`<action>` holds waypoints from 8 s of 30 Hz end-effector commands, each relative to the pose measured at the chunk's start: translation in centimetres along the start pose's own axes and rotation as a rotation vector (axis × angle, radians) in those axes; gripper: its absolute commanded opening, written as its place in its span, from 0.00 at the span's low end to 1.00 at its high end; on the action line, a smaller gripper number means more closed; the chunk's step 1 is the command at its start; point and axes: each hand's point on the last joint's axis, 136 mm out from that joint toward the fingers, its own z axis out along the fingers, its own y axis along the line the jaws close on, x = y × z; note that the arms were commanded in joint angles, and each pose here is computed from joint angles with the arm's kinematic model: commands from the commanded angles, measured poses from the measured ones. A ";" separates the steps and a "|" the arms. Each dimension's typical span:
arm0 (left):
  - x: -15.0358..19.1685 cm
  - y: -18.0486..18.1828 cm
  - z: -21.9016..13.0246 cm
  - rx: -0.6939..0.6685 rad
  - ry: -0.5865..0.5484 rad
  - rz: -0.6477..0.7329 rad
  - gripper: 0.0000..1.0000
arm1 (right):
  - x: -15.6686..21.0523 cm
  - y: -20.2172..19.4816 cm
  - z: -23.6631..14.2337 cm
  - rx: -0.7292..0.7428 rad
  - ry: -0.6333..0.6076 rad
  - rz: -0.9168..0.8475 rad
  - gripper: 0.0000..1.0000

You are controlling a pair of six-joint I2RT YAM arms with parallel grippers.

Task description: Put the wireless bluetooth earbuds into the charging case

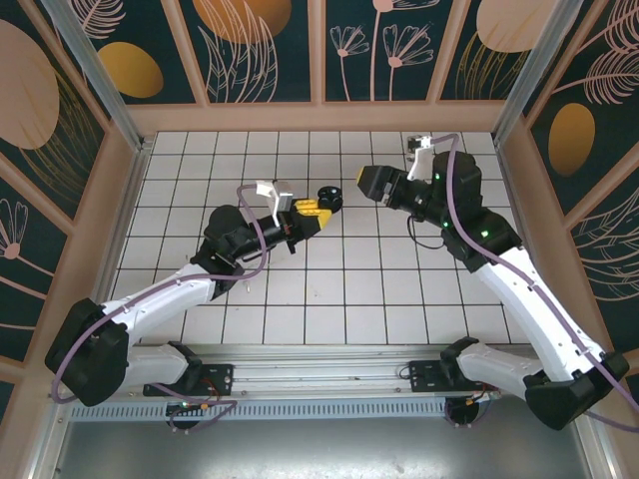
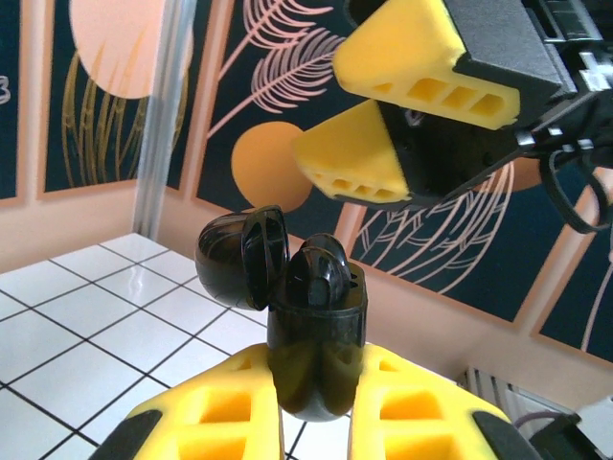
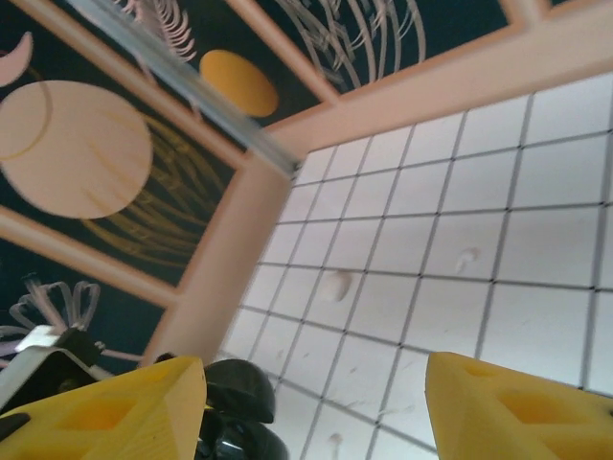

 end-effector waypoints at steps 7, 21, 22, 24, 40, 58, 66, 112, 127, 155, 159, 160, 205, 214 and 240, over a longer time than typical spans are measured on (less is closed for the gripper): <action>-0.4 -1.3 1.0 0.112 0.024 0.007 0.00 | 2.6 2.2 1.7 -0.250 0.140 0.121 0.47; 0.5 -0.7 1.0 0.097 0.030 -0.016 0.00 | 4.1 2.7 2.6 -0.326 0.219 0.158 0.32; 0.4 -0.6 1.0 0.092 0.029 -0.020 0.00 | 4.1 2.9 2.5 -0.333 0.223 0.154 0.31; 0.6 -0.3 1.1 0.077 0.032 -0.028 0.00 | 4.2 3.3 2.1 -0.346 0.228 0.141 0.30; 3.0 1.5 1.5 0.028 0.082 -0.149 0.00 | 3.3 4.7 -2.6 -0.319 0.124 -0.052 0.34; 10.5 18.1 -4.3 -0.441 0.229 -0.593 0.00 | 7.6 -8.5 3.0 0.175 0.138 0.194 0.50; 13.8 29.1 -9.9 -0.718 0.286 -0.735 0.00 | 9.6 -9.7 5.2 0.175 0.209 0.231 0.51; 10.7 36.5 -22.0 -1.376 0.647 -0.421 0.81 | 14.4 -13.5 7.5 0.324 0.307 0.195 0.54; 16.9 34.8 -24.3 -1.298 0.775 -0.553 0.81 | 14.5 -13.8 7.1 0.335 0.302 0.185 0.54; 17.6 33.7 -24.5 -1.244 0.842 -0.507 0.37 | 13.5 -13.2 6.3 0.330 0.267 0.175 0.54; 14.9 32.1 -22.3 -1.143 0.729 -0.496 0.36 | 12.7 -13.0 6.1 0.308 0.259 0.183 0.55; 14.1 31.5 -21.3 -1.095 0.688 -0.489 0.35 | 12.5 -12.7 6.1 0.300 0.258 0.181 0.55; 2.6 1.8 4.2 -0.219 0.250 0.367 0.29 | 8.5 -3.4 4.7 -0.011 0.352 0.005 0.51; 2.7 1.7 4.1 -0.219 0.270 0.385 0.32 | 9.6 -3.8 4.9 0.007 0.395 -0.018 0.26; -0.3 -2.1 0.3 0.139 0.230 0.134 0.71 | 6.0 -1.6 2.3 -0.086 0.399 -0.419 0.01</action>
